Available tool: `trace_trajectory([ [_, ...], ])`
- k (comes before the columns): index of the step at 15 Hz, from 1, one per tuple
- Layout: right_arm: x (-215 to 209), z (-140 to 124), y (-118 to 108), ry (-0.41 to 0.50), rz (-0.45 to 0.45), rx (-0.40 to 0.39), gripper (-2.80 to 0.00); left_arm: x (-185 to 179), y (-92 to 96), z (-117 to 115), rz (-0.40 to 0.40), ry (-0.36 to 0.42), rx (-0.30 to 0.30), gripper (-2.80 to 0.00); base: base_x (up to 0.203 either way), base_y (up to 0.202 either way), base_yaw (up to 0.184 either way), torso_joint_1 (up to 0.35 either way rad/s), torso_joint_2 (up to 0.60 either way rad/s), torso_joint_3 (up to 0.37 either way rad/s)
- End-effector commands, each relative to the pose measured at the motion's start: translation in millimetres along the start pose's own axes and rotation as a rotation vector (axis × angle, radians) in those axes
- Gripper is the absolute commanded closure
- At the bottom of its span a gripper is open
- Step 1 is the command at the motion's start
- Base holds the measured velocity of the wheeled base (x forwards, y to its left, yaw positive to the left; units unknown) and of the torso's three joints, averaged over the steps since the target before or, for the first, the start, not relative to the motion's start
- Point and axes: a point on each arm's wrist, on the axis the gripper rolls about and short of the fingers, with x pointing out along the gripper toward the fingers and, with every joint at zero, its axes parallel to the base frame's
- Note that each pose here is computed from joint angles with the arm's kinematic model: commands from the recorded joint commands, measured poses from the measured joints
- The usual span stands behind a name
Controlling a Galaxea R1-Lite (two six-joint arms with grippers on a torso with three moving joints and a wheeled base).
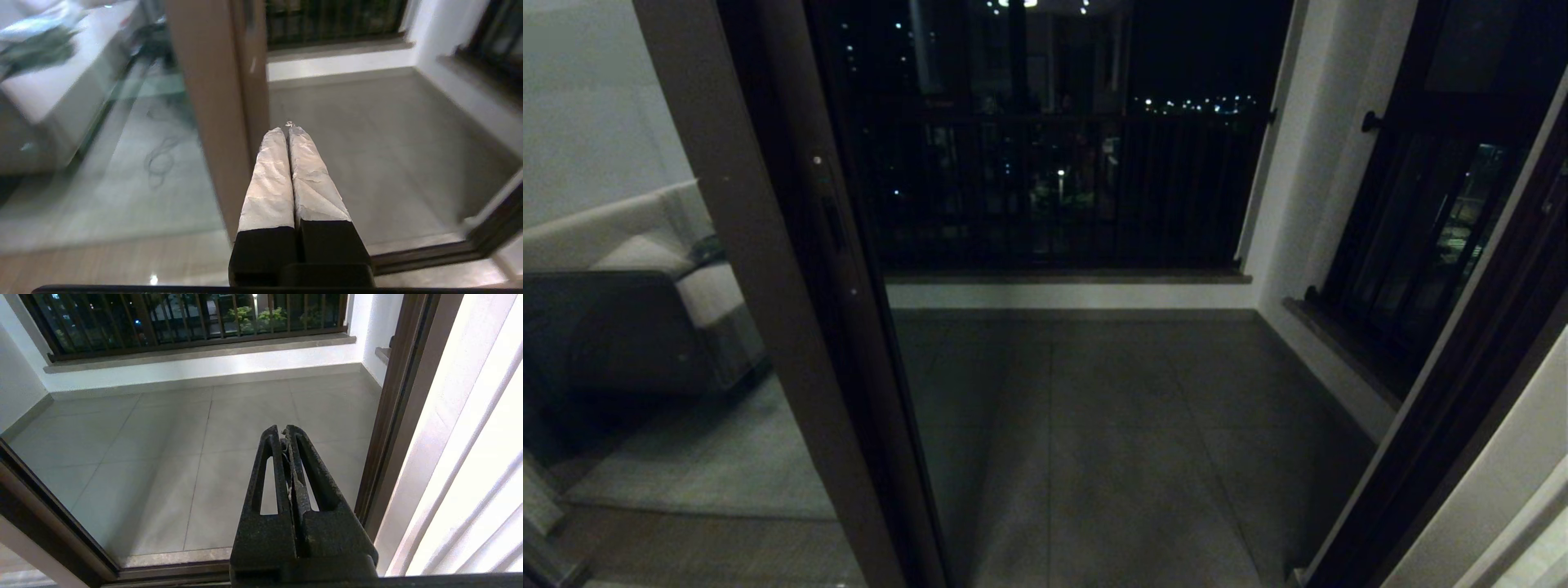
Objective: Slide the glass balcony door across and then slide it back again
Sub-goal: Close the slid door
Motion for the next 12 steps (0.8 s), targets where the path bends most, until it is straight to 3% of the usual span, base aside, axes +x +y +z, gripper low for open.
trace_trajectory([
  [1,0,0,0,0.000,0.000,0.000,0.00,60,6.5,46,-0.067,0.095,-0.025,0.00,0.000,0.000,0.000,0.000,0.00,0.000],
  [4,0,0,0,0.000,0.000,0.000,0.00,108,-4.4,76,-0.180,0.232,-0.106,0.00,0.000,0.000,0.000,0.000,0.00,0.000],
  [9,0,0,0,0.000,0.000,0.000,0.00,195,-31.1,75,-0.252,0.478,-0.171,0.00,0.000,0.000,0.000,0.000,0.00,0.000],
  [12,0,0,0,0.000,0.000,0.000,0.00,240,-41.8,64,-0.247,0.563,-0.186,0.00,0.000,0.000,0.000,0.000,0.00,0.000],
])
